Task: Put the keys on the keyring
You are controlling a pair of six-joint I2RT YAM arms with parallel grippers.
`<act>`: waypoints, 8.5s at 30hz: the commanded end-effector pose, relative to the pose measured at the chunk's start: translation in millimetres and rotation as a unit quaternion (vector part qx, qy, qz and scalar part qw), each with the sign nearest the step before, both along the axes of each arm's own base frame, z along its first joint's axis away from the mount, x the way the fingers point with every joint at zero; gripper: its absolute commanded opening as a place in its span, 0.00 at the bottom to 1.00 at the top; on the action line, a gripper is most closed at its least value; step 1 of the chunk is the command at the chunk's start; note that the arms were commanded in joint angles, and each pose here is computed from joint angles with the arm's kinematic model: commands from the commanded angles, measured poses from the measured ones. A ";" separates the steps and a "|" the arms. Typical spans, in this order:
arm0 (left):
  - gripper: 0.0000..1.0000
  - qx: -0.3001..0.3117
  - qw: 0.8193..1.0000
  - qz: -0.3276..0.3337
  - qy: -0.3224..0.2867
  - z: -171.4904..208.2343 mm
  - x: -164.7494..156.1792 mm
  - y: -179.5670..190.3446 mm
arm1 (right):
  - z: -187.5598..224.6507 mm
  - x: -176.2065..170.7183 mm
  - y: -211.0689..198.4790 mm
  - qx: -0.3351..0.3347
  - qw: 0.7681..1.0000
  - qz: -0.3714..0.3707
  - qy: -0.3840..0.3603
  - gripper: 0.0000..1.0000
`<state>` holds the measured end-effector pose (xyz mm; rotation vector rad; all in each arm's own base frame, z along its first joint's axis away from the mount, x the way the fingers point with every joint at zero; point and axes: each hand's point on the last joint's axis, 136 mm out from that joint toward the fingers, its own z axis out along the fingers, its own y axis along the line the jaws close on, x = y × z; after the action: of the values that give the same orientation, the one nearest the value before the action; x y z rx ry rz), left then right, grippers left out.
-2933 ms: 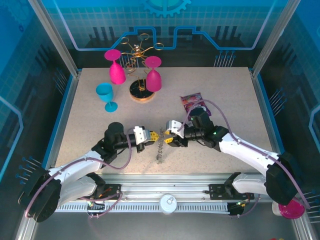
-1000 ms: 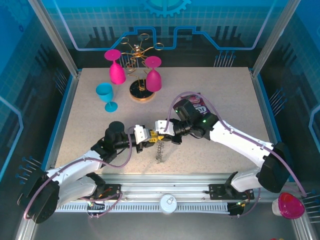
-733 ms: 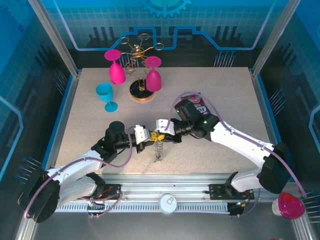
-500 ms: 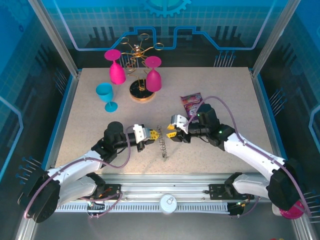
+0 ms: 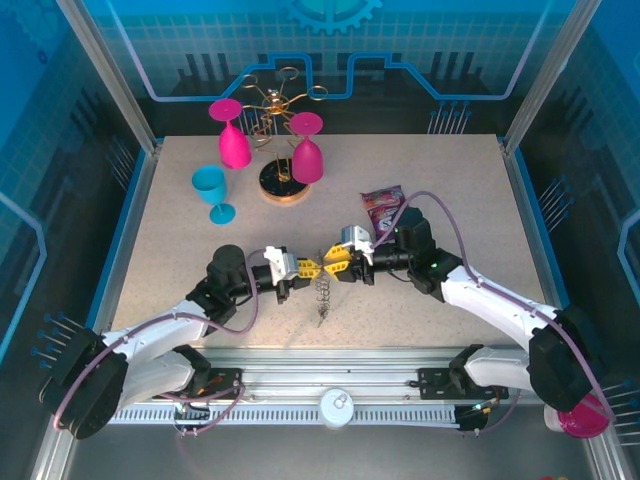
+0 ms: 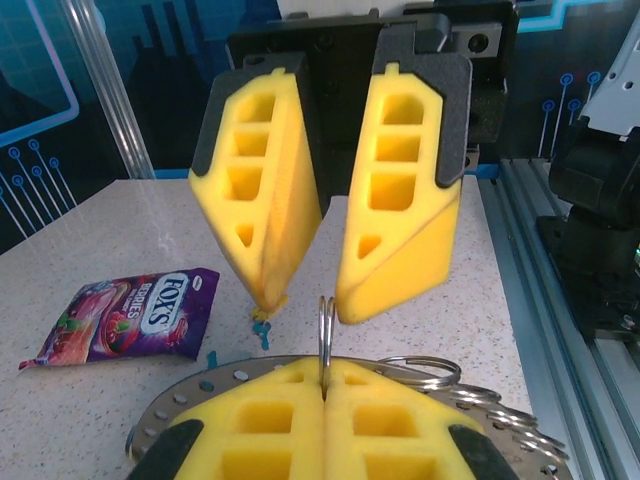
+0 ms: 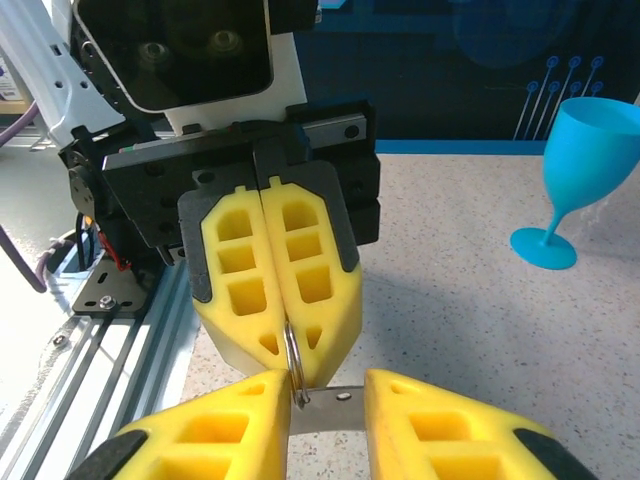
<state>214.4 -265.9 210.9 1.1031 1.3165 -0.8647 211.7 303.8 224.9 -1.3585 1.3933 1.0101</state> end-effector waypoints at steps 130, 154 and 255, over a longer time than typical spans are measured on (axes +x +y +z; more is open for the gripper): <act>0.00 0.027 1.000 -0.002 -0.015 32.7 -2.5 2.0 | 41.2 -3.1 8.9 -0.131 0.987 -0.006 -0.096 0.24; 0.00 -0.092 0.994 -0.041 -0.044 68.5 -21.0 1.3 | 51.6 -17.7 5.6 0.030 0.999 0.027 -0.035 0.30; 0.08 0.026 1.000 0.005 -0.010 34.8 -3.3 4.4 | 22.2 -19.9 5.4 -0.155 0.986 0.031 -0.060 0.00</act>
<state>206.3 -259.6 232.3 1.1360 1.3620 -0.8427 198.5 306.1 243.7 -1.6129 1.4855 0.7803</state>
